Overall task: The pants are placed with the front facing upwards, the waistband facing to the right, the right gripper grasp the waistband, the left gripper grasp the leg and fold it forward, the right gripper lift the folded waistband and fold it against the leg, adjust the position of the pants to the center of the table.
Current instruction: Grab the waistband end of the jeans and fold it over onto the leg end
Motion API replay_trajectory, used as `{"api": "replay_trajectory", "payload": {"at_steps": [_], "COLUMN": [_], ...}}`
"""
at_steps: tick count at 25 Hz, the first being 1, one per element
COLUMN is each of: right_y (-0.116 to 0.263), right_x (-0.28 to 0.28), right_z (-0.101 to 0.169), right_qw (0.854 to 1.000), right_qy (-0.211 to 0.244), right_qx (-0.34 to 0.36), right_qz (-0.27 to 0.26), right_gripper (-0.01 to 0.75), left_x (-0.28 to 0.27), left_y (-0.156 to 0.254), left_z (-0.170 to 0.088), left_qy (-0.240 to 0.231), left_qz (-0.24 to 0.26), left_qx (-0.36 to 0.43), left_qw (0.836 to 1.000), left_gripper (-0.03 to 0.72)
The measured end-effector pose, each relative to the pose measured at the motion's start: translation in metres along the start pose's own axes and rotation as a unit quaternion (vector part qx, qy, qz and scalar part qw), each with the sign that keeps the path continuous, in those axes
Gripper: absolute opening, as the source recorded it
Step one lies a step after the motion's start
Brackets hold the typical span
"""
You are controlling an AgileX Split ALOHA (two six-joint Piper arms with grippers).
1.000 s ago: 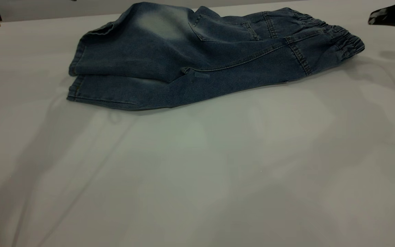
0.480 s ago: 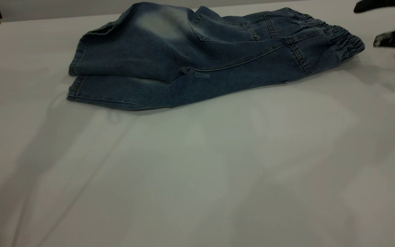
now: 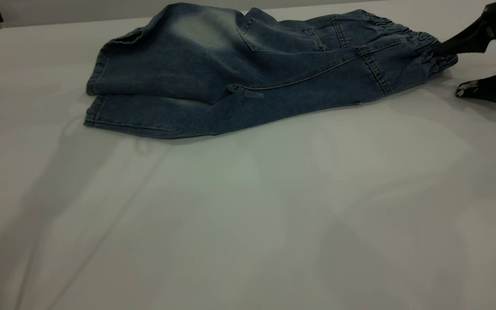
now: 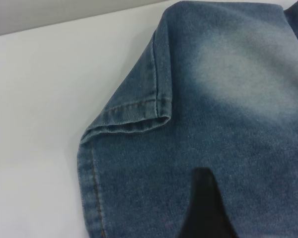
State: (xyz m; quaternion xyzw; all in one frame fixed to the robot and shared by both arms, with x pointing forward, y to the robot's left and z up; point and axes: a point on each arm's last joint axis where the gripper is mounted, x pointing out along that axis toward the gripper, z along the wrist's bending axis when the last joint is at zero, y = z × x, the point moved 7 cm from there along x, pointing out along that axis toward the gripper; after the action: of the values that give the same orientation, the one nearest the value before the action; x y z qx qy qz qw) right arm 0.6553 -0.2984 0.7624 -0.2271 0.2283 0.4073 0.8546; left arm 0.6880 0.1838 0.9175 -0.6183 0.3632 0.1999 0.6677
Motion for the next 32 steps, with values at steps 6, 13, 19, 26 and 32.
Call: {"api": "replay_trajectory", "payload": {"at_steps": [6, 13, 19, 26, 32], "right_y": [-0.012, -0.025, -0.024, -0.027, -0.028], "right_x": [0.004, 0.007, 0.018, 0.021, 0.031], "right_z": [0.007, 0.01, 0.006, 0.011, 0.028], "right_qw": [1.0, 0.999, 0.999, 0.998, 0.996], "right_qy": [-0.02, -0.024, -0.048, -0.063, -0.073], "right_qx": [-0.019, -0.032, -0.02, -0.026, -0.051], "right_qz": [-0.007, -0.017, -0.006, -0.004, 0.001], "right_gripper": [0.576, 0.576, 0.576, 0.576, 0.576], "left_x": [0.0, 0.0, 0.0, 0.0, 0.0], "left_y": [0.001, 0.001, 0.001, 0.001, 0.001], "left_z": [0.0, 0.0, 0.0, 0.0, 0.0], "left_qy": [0.0, 0.001, 0.001, 0.001, 0.001], "left_qz": [0.003, 0.004, 0.003, 0.003, 0.003], "left_qx": [-0.002, -0.002, -0.002, -0.004, -0.003], "left_qw": [1.0, 1.0, 1.0, 1.0, 1.0], "left_gripper": [0.428, 0.428, 0.428, 0.428, 0.428]}}
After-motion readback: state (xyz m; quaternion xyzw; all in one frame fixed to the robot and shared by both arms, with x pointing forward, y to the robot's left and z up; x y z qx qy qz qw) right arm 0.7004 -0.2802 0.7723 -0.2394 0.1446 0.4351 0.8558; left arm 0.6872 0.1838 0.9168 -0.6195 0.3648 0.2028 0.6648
